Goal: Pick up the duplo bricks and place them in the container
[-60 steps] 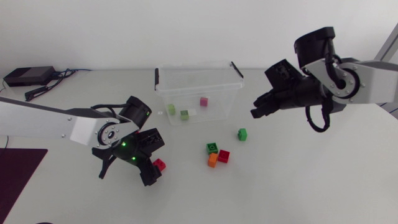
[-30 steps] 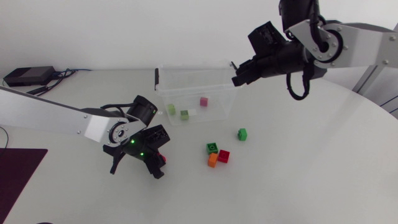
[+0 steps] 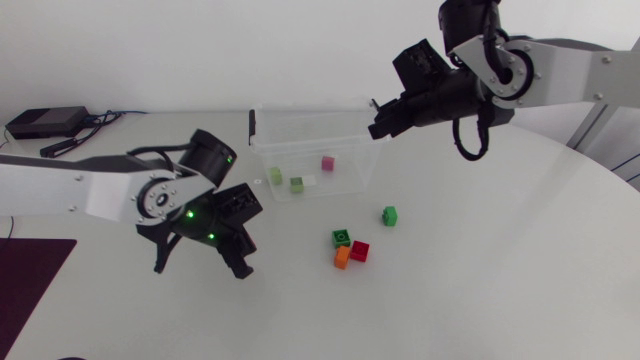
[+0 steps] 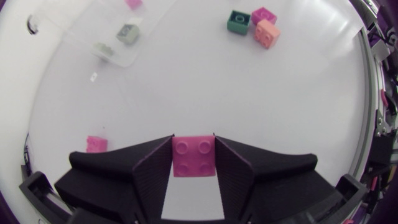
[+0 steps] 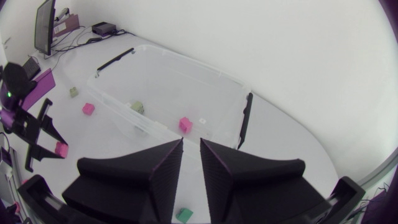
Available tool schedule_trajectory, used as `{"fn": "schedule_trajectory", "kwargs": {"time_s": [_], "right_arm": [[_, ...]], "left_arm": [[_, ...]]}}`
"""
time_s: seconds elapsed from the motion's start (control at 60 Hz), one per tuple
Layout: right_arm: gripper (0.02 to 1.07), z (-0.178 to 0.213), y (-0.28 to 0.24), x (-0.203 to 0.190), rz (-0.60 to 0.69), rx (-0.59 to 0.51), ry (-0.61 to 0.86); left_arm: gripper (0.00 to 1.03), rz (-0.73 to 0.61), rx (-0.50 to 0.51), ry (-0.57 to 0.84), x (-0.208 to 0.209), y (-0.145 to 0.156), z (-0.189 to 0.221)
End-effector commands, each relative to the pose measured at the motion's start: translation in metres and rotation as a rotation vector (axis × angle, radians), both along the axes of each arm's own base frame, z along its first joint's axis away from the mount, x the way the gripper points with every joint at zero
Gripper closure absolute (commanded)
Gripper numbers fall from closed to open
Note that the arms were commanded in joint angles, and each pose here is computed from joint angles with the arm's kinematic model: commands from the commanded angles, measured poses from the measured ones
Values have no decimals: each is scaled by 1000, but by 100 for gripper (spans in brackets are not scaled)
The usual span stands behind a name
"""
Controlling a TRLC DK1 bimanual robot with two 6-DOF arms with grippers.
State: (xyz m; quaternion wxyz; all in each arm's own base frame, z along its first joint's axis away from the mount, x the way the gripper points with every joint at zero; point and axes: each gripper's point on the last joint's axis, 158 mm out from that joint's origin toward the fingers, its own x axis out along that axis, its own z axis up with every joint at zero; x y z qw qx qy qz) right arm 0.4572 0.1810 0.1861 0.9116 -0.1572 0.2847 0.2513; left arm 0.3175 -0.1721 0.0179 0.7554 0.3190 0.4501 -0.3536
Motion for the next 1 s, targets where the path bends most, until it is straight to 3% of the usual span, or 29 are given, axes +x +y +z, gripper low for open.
{"fn": "schedule_trajectory", "kwargs": {"time_s": [0.0, 0.033, 0.117, 0.283, 0.517, 0.767, 0.983], "right_arm": [[65, -5, -14, -17, -30, 8, 35], [56, -9, -18, -23, -35, 5, 48], [48, -22, -27, -38, -45, -5, 77], [44, -52, -39, -60, -57, -25, 138], [36, -87, -48, -83, -61, -49, 216], [29, -133, -55, -77, -104, -51, 315], [28, -168, -56, -71, -123, -59, 379]], "left_arm": [[73, 19, -85, -120, 26, -13, 62], [73, 19, -97, -145, 31, -16, 76], [73, 19, -138, -221, 48, -25, 114], [73, 51, -237, -363, 87, -43, 171], [73, 97, -337, -486, 140, -58, 207], [71, 143, -383, -523, 197, -66, 198], [70, 161, -403, -545, 226, -73, 189]]}}
